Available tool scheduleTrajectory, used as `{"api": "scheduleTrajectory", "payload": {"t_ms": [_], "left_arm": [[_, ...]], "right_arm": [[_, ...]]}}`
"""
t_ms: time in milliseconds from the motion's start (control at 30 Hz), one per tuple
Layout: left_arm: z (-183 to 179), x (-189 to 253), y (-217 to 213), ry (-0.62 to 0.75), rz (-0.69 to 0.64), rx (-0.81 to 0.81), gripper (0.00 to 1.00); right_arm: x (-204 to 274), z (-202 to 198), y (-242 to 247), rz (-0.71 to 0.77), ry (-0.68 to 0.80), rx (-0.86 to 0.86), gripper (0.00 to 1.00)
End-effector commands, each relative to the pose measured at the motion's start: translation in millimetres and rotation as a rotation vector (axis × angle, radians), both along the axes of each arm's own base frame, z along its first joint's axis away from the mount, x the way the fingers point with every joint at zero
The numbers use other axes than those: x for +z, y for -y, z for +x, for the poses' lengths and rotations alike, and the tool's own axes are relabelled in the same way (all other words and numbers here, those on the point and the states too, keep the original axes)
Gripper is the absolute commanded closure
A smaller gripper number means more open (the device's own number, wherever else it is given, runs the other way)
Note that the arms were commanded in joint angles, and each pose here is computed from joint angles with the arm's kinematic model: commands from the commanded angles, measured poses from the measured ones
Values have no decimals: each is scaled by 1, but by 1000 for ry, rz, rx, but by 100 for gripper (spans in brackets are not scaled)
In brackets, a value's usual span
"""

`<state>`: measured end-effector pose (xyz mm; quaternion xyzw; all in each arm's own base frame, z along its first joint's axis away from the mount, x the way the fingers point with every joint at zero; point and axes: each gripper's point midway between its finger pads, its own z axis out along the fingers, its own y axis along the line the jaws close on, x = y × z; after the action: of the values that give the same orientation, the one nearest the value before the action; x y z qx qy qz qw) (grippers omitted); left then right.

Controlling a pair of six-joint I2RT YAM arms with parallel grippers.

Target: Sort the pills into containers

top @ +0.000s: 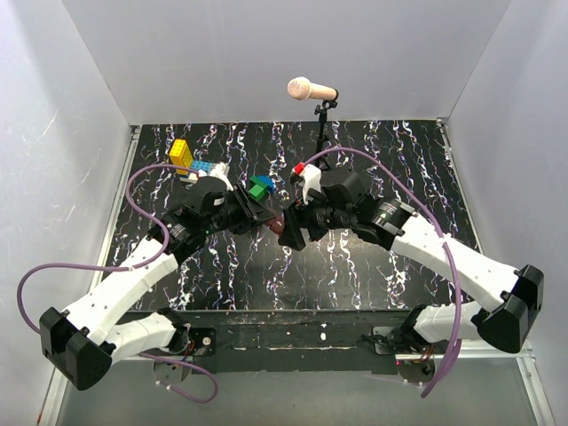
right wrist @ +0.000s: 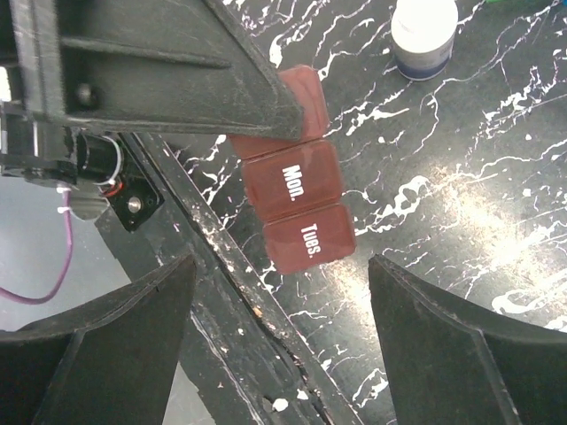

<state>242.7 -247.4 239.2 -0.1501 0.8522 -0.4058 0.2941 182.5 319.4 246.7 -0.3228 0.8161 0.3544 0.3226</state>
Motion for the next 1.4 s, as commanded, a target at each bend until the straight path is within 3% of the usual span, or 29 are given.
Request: {"api": "scheduleTrajectory", "payload": {"t_ms": [0, 133, 300, 667, 767, 900, 1367], "left_arm": [[1, 22, 5, 39, -33, -30, 100], [0, 22, 8, 34, -43, -48, 100], [0, 23, 9, 41, -48, -55, 100], [-2, 24, 12, 40, -63, -74, 100], [-2, 23, 13, 37, -61, -74, 100], [-2, 19, 12, 31, -53, -76, 100], [-7, 8, 14, 19, -33, -111, 100]], "right_arm": [[13, 9, -7, 13, 59, -2, 16], [4, 11, -7, -7, 52, -6, 24], [-1, 10, -9, -6, 46, 5, 41], [-10, 8, -9, -22, 34, 18, 42], [-8, 8, -8, -18, 39, 18, 57], [-4, 6, -7, -10, 43, 23, 69], [13, -12, -6, 31, 31, 95, 72]]}}
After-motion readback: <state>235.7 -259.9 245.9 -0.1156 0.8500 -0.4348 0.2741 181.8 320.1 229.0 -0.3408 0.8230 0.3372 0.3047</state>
